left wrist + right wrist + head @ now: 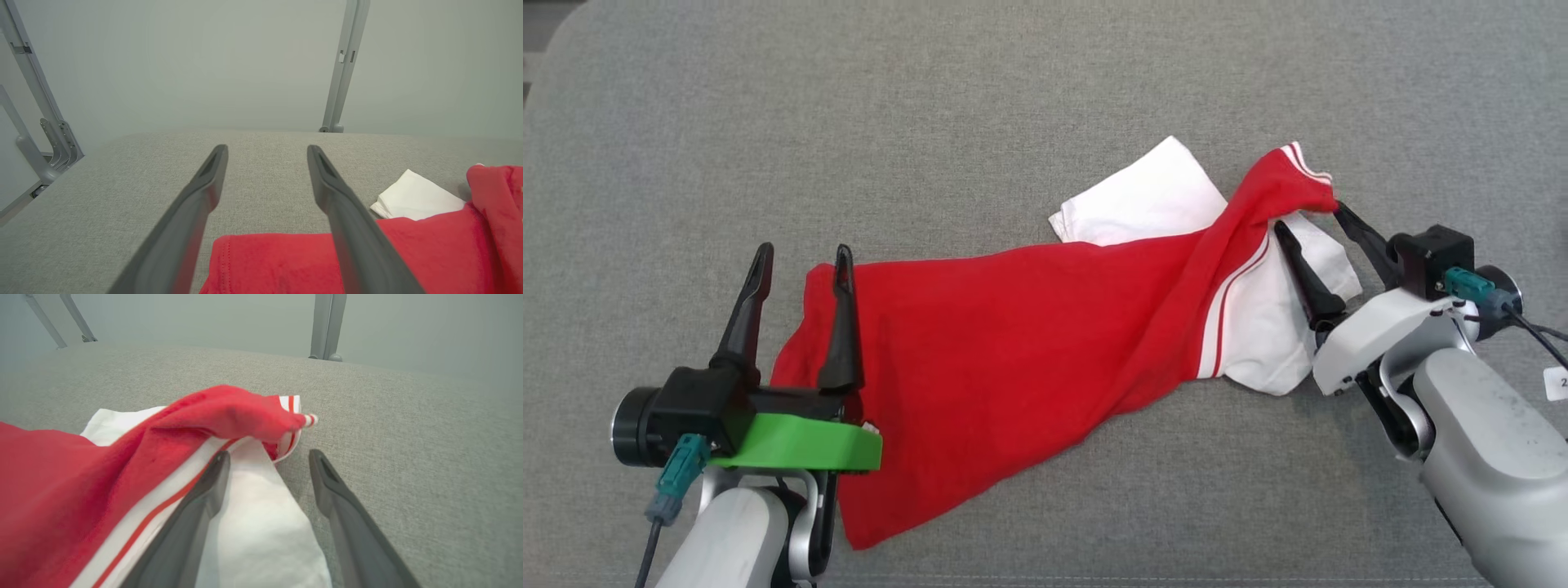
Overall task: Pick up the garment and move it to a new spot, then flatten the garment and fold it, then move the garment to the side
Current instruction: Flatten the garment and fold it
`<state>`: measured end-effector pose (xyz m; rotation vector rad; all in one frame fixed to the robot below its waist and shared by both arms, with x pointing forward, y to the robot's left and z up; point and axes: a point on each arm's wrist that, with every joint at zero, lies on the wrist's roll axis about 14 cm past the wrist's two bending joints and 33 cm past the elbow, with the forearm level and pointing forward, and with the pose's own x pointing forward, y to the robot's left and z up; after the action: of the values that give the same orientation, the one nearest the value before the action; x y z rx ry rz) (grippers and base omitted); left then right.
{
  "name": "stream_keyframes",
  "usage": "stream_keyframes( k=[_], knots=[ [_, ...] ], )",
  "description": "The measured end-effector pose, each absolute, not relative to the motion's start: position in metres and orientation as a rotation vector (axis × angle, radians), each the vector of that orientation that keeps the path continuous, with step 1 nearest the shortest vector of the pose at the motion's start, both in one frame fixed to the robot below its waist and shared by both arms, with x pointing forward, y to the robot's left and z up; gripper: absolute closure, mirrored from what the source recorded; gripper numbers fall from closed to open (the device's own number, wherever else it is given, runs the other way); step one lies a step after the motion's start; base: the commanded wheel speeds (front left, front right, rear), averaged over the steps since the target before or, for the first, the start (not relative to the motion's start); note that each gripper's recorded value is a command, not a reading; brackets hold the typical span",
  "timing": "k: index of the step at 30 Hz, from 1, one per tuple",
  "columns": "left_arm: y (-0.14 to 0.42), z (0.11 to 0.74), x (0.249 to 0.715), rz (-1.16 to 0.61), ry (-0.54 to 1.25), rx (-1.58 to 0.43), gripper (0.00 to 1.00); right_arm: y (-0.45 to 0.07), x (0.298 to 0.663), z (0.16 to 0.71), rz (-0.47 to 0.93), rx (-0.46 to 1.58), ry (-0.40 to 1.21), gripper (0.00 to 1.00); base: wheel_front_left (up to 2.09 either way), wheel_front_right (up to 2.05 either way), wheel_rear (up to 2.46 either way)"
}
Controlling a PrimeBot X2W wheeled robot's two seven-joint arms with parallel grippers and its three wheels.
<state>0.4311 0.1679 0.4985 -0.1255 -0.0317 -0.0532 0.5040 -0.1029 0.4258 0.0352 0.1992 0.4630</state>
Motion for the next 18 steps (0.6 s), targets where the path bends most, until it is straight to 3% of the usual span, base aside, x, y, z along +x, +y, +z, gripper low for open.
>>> stream_keyframes(
  k=[18],
  knots=[
    [0.167, 0.517, 0.397, -0.058, -0.071, -0.1, 0.0, -0.15, 0.432, 0.52, 0.284, 0.101, -0.099, 0.0, 0.0, 0.0, 0.0]
  ],
)
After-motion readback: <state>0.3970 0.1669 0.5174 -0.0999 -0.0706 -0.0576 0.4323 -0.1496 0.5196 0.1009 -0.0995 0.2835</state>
